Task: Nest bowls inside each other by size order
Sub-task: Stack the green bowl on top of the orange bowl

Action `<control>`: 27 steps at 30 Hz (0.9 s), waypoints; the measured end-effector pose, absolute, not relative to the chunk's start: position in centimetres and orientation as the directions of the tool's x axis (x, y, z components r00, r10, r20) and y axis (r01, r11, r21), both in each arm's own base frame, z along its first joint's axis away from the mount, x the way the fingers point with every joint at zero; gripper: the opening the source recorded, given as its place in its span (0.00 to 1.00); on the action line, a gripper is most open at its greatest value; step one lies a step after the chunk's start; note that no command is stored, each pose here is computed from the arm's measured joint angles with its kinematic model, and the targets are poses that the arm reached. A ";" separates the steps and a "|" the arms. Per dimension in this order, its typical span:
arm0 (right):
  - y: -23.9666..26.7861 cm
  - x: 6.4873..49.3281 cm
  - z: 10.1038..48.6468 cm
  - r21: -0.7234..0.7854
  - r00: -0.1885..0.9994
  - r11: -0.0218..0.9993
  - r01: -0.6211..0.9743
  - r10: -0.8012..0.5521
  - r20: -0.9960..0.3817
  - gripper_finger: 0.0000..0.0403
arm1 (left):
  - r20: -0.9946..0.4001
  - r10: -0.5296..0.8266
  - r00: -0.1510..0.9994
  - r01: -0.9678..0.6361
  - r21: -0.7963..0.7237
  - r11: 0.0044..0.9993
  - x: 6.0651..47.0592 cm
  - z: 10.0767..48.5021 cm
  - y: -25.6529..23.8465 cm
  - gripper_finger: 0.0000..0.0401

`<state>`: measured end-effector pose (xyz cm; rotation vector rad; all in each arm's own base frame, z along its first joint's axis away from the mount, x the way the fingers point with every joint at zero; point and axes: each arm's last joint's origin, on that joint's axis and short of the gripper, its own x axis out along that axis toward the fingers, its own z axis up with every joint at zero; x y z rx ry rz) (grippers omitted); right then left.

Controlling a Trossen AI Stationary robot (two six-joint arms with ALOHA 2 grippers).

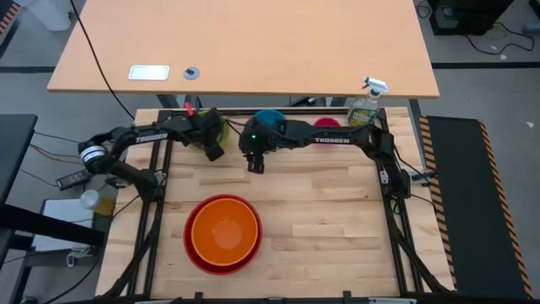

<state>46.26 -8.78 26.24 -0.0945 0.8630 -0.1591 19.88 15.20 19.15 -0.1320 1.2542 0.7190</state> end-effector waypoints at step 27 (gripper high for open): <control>-7.4 46.0 22.7 -0.254 0.630 0.966 -0.036 -0.175 -0.757 0.53 | -0.771 0.309 0.557 -0.343 0.126 0.931 22.3 23.3 10.2 0.50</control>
